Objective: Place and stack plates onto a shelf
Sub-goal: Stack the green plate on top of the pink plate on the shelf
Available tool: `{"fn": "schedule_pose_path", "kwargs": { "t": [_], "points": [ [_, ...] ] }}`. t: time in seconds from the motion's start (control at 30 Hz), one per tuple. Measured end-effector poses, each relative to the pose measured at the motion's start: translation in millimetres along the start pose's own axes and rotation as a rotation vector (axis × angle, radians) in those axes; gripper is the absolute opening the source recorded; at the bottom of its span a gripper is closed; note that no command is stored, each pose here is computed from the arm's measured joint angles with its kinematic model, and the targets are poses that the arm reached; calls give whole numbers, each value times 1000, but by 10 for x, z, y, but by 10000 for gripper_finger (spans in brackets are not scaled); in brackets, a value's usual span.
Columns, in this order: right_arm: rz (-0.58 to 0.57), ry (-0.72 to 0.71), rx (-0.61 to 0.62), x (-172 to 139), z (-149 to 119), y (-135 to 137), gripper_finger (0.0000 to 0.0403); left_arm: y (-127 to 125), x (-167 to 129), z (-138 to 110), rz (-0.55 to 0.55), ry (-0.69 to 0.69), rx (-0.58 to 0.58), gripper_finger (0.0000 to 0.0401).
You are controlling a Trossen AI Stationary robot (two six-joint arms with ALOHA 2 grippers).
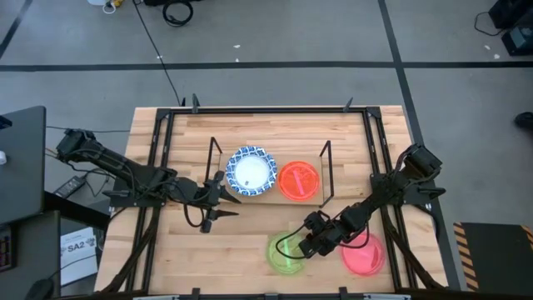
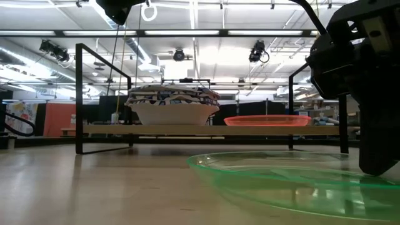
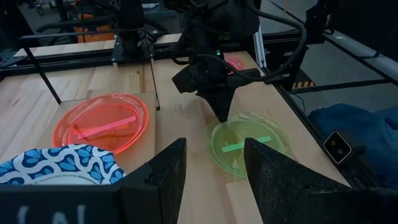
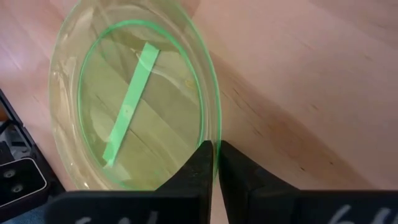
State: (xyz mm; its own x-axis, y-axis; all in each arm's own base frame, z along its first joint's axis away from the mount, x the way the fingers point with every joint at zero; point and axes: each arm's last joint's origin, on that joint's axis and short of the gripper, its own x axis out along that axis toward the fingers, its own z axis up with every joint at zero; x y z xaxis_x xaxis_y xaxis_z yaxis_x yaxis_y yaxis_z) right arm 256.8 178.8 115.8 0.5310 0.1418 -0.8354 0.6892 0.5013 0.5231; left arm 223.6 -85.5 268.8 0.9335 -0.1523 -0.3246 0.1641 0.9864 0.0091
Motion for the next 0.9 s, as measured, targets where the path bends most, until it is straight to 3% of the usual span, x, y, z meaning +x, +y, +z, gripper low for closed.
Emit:
{"fn": "schedule_pose_path", "kwargs": {
  "t": [0.23,0.9],
  "points": [
    [3,4,2,0,1,3,7,0,0,0,0,0,0,169],
    [55,43,-11,-122,57,104,7,0,0,0,0,1,1,169]
  ]
}}
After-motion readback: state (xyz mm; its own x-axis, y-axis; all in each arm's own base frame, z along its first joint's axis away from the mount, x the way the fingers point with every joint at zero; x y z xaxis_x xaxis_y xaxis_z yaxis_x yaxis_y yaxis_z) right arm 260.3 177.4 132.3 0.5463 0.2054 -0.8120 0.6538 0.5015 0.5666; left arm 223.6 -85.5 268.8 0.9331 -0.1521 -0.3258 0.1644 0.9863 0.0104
